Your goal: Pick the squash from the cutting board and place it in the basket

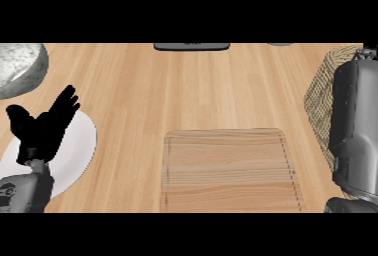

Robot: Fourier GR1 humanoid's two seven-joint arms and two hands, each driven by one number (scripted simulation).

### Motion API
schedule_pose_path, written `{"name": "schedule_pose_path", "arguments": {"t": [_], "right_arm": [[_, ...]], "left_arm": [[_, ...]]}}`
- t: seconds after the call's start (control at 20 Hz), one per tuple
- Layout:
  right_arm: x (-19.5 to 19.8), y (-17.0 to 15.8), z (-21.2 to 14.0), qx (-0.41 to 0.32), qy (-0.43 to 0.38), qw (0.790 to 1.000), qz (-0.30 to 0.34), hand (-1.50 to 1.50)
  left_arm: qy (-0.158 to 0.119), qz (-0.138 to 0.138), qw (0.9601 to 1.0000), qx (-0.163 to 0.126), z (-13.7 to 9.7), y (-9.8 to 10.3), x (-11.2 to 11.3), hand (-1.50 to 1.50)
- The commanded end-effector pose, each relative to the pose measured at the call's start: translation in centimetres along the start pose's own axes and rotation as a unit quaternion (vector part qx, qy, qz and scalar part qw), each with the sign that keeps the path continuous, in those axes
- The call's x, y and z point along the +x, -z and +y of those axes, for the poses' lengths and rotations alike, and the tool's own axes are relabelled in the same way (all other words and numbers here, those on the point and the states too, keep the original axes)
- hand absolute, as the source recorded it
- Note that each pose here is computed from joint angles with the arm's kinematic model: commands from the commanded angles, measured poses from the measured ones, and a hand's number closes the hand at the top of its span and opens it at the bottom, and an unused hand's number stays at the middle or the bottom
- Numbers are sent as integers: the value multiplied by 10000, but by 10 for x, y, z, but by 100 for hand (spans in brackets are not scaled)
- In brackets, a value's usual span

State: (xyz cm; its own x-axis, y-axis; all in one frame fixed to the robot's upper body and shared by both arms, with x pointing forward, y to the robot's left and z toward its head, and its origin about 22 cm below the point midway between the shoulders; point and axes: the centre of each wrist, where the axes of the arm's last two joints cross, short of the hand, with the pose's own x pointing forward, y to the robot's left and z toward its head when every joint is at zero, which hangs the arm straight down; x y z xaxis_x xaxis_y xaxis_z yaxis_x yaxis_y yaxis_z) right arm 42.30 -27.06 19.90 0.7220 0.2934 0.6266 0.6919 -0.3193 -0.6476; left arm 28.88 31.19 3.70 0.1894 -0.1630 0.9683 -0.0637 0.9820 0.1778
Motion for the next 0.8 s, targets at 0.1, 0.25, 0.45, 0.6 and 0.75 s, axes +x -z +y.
{"name": "schedule_pose_path", "arguments": {"t": [0.1, 0.25, 0.45, 0.6, 0.75], "right_arm": [[-35, 12, 9, -111, -3, 9936, 1125, -150], [-41, 4, 5, -69, 203, 9962, 850, -150], [-42, 28, -7, -136, 581, 9963, 624, -150], [-45, 22, -17, -624, 982, 9879, 1021, -150], [-54, 31, -42, -1105, 1673, 9700, 1375, -150]], "left_arm": [[-64, 69, 9999, -34, 7, 7, 4, 0], [3, -5, 10000, -67, 5, 3, -14, 0], [43, -47, 10000, 70, -1, 12, 10, 0], [32, 8, 10000, 6, 4, -1, -6, 0], [-24, 25, 10000, 30, 8, -2, -4, 0]]}}
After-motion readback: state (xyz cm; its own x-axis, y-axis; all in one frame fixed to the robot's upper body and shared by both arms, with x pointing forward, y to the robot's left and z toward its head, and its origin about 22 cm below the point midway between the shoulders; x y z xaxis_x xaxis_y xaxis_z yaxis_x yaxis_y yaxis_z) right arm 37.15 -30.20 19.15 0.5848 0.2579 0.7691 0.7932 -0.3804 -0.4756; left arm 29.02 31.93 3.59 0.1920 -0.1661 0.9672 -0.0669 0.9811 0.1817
